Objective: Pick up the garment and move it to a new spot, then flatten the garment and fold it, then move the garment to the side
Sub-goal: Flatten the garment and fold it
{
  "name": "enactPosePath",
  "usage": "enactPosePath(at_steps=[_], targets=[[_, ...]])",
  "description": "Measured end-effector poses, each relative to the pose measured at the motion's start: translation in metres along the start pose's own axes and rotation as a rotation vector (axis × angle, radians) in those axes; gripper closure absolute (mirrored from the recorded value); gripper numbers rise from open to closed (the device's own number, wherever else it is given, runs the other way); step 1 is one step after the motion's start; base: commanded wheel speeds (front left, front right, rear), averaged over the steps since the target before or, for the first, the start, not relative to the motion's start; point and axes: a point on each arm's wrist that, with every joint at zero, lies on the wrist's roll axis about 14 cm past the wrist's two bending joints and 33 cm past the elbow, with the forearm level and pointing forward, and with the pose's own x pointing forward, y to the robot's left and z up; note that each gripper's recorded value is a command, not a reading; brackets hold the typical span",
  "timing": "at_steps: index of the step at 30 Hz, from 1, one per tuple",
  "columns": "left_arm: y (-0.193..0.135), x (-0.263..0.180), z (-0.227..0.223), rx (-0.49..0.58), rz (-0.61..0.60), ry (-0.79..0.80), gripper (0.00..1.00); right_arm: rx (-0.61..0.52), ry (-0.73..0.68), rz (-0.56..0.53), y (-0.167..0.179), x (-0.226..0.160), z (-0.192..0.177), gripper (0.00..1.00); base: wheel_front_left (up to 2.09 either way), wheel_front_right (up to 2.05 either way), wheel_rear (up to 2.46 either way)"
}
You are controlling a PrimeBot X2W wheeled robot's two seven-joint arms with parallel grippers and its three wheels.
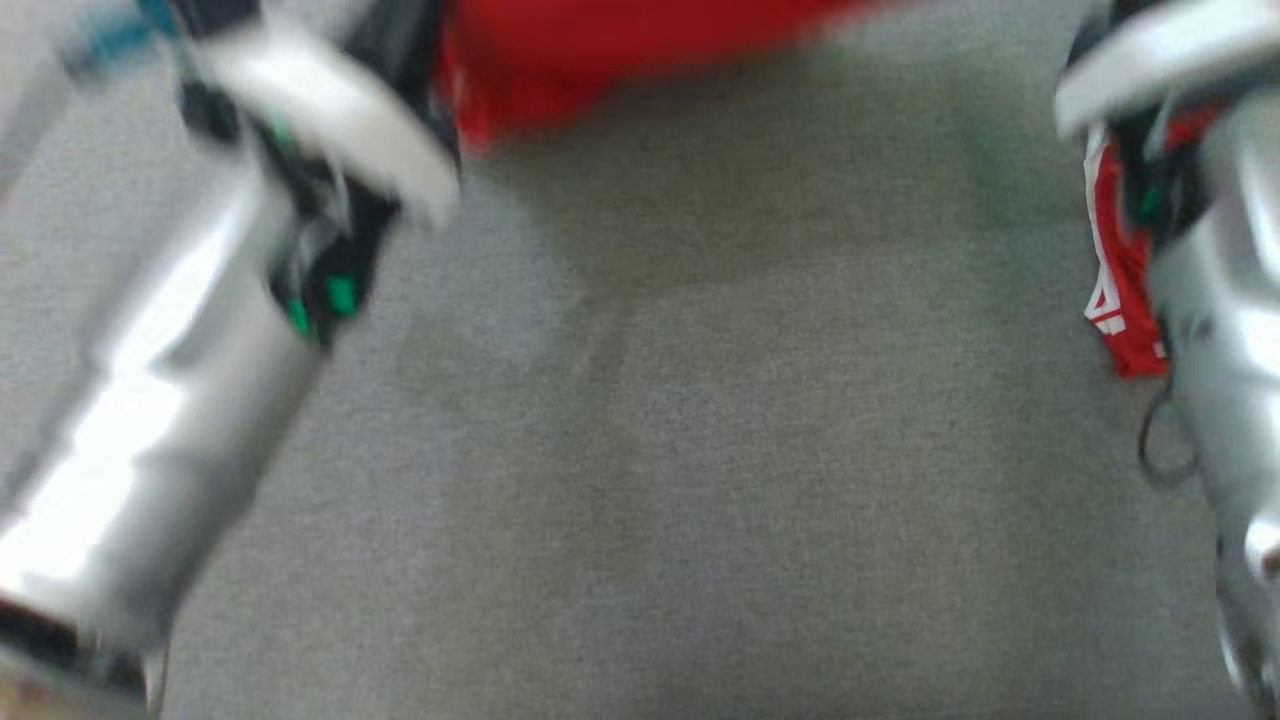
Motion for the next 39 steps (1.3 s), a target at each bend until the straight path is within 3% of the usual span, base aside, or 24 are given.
enactPosePath(at_steps=[5, 14, 22, 34, 39], targets=[[-0.001, -0.044, -0.066, -0.056, 0.018, 0.146, 1.0, 0.036, 0.132, 0.01, 0.004, -0.037, -0.046, 1.0, 0.0, 0.0, 0.0], [-0.044, -0.106, -0.108, -0.094, -0.039, 0.241, 1.0, 0.045, 0.335, 0.05, 0.005, -0.103, -0.073, 1.0, 0.0, 0.0, 0.0], [-0.078, -0.139, -0.124, -0.109, -0.079, 0.243, 1.0, 0.044, 0.388, 0.07, 0.003, -0.147, -0.064, 1.0, 0.0, 0.0, 0.0], [-0.113, -0.18, -0.147, -0.139, -0.077, 0.253, 1.0, 0.091, 0.527, 0.078, 0.006, -0.225, -0.091, 1.0, 0.0, 0.0, 0.0], [-0.131, -0.189, -0.149, -0.159, -0.096, 0.248, 1.0, 0.11, 0.52, 0.063, 0.003, -0.238, -0.088, 1.0, 0.0, 0.0, 0.0]])
